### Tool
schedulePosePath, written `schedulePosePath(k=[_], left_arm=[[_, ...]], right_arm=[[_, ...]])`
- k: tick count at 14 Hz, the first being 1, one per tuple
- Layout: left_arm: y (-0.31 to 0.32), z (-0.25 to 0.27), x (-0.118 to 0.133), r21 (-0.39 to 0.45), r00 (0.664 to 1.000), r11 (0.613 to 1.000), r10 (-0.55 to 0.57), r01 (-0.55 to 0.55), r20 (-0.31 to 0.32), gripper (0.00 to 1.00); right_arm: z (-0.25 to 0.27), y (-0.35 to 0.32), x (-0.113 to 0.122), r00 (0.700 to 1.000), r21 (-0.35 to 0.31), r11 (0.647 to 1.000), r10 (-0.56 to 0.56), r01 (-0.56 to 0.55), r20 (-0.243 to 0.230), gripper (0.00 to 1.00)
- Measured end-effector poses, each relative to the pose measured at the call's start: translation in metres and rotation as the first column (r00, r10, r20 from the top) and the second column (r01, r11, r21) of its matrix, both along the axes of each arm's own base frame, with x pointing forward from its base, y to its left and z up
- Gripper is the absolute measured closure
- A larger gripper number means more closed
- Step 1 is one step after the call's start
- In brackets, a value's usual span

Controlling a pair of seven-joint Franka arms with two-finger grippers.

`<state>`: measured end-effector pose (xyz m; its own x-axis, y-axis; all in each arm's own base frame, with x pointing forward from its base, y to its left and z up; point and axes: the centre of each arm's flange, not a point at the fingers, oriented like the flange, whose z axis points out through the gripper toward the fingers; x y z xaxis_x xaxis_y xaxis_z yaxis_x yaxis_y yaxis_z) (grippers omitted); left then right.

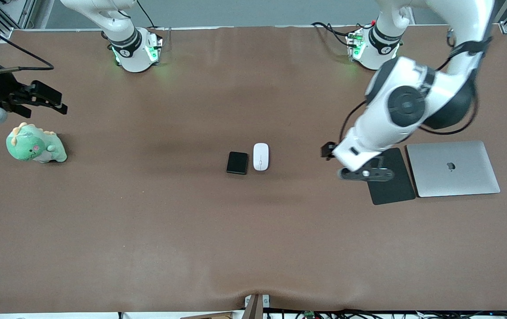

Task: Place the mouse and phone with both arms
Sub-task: 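Grasp the white mouse with the left gripper while the right gripper approaches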

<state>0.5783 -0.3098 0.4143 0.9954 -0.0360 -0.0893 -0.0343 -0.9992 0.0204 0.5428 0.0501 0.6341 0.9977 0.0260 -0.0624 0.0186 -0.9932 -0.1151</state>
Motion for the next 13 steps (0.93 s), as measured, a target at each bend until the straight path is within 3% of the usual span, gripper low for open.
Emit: schedulePosePath(k=[7,13], left_arm=[[-0.113,-0.096,-0.043,-0.013,1.000,1.000,-0.011,0.011,0.001,0.00],[-0.165,-0.172,-0.078,-0.007,0.999,0.999,0.035,-0.035,-0.008,0.00]], right_arm=[[-0.017,0.085,0.000,0.999,-0.011,1.000,-0.024,0.024,-0.020,0.00],[-0.031,0.105,0.005,0.998,-0.016,0.999,-0.052,0.052,-0.032,0.00]])
